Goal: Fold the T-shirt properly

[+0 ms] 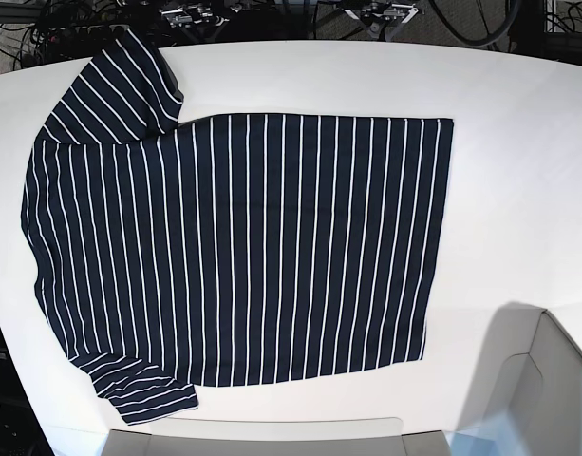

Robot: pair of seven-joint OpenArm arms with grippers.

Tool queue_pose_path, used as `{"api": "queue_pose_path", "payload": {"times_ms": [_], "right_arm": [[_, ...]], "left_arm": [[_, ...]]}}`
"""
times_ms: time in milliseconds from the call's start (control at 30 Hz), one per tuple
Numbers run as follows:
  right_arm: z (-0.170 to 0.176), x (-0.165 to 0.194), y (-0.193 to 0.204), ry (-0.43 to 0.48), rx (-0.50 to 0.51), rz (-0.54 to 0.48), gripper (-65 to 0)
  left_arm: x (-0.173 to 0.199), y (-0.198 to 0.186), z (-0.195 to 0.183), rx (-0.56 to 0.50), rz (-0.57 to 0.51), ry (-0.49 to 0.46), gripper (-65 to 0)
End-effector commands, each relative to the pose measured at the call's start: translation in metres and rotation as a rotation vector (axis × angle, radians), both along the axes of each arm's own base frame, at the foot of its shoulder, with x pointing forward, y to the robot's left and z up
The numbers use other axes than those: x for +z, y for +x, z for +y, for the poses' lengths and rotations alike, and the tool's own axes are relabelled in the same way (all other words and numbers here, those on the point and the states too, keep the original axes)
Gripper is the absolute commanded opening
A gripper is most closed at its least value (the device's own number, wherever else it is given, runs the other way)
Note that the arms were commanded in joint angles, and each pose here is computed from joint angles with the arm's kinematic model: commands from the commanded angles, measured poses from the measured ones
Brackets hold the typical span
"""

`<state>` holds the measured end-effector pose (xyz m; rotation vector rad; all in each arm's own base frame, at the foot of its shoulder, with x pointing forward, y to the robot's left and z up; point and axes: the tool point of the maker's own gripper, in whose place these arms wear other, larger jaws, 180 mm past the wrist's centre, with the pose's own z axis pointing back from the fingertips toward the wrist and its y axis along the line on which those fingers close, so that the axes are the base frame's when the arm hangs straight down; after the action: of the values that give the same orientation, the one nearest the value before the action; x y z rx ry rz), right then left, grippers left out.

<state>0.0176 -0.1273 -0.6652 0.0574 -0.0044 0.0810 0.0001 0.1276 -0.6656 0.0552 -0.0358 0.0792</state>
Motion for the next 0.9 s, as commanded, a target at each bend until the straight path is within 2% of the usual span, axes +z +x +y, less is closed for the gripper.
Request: {"api": "queue_pose_path", "payload": {"times_ms": [0,867], "right_arm": [[0.0027,0.0002,0.0041,0.009,-0.005,-0.006,-64.8],[0.0027,0.0002,0.0051,0.009,-0.004,-0.008,-64.8]], "left_arm": [[0.0001,0.0015,0.0004,-0.004,-0.006,0.005,-64.9],[0.0001,0.0013,0.0004,-0.001,-0.004,0.005,-64.9]]}}
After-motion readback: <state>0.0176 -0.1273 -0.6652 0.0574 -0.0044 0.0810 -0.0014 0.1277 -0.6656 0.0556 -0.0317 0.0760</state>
